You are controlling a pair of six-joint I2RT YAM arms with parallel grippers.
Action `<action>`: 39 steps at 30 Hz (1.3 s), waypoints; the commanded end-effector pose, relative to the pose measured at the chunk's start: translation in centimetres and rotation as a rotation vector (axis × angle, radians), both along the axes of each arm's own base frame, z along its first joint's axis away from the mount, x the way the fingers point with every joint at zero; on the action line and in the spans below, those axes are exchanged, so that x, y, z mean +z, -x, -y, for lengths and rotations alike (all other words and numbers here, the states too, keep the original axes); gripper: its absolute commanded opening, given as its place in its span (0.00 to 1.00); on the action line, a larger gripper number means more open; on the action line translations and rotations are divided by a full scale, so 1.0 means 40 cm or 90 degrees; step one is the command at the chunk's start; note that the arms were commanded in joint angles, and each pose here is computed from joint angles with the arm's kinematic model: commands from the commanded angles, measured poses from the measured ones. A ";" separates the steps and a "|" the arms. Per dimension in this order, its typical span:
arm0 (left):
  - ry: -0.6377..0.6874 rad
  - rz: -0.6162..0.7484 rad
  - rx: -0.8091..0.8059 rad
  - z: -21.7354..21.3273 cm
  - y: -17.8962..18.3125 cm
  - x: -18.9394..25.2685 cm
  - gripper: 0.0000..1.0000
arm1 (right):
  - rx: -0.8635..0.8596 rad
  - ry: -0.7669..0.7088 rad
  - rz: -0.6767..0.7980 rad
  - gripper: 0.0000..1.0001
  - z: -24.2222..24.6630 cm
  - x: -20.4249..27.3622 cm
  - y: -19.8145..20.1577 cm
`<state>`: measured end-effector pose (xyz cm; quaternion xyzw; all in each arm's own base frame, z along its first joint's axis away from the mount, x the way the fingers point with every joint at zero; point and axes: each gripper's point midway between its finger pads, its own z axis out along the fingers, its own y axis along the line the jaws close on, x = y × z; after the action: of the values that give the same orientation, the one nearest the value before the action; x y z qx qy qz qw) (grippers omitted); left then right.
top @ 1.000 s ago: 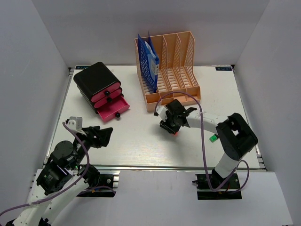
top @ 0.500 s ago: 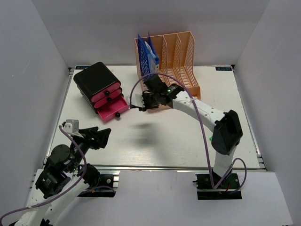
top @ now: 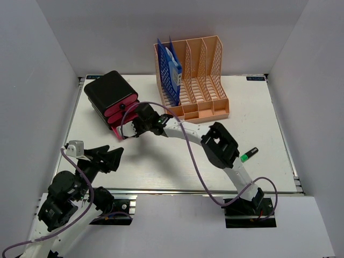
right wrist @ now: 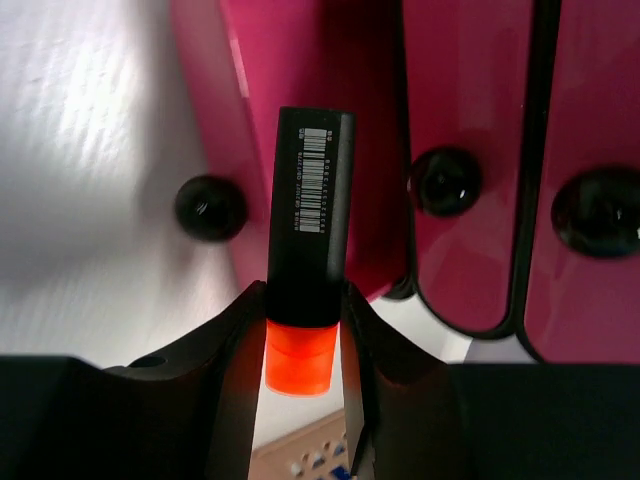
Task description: Organize the desk
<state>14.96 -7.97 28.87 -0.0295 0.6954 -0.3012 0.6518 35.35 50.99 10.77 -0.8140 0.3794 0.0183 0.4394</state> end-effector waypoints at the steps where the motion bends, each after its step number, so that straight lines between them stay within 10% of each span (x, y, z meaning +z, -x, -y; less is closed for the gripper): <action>1: -0.006 0.005 0.003 0.002 -0.007 0.000 0.83 | -0.024 -0.131 0.120 0.00 -0.089 0.174 -0.080; 9: -0.003 0.010 0.001 0.000 -0.003 0.002 0.83 | -0.048 -0.135 0.161 0.00 -0.074 0.111 -0.087; 14: 0.000 0.014 0.002 -0.002 -0.001 0.005 0.83 | -0.054 -0.127 0.152 0.52 -0.067 0.088 -0.066; 22: 0.000 0.011 0.004 -0.003 -0.001 0.003 0.83 | -0.078 -0.194 0.152 0.66 -0.051 0.221 -0.027; 26: 0.002 0.012 0.005 -0.005 0.000 0.004 0.83 | -0.120 -0.233 0.142 0.57 -0.023 0.322 -0.032; 29: 0.002 0.012 0.005 -0.005 0.000 0.003 0.83 | -0.167 -0.247 0.112 0.25 0.024 0.387 -0.036; 30: 0.002 0.012 0.005 -0.005 0.000 0.004 0.83 | -0.193 -0.251 0.099 0.00 0.050 0.403 -0.047; 35: 0.008 0.018 0.000 -0.005 0.006 0.008 0.83 | -0.407 -0.297 -0.168 0.00 0.256 0.396 -0.052; 39: 0.006 0.022 -0.015 0.004 0.010 0.009 0.71 | -0.560 -0.304 -0.207 0.00 0.566 0.374 -0.099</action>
<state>14.61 -7.76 29.12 -0.0288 0.6852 -0.3075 0.6596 38.73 36.82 26.74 -0.5386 0.6293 0.0348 0.5592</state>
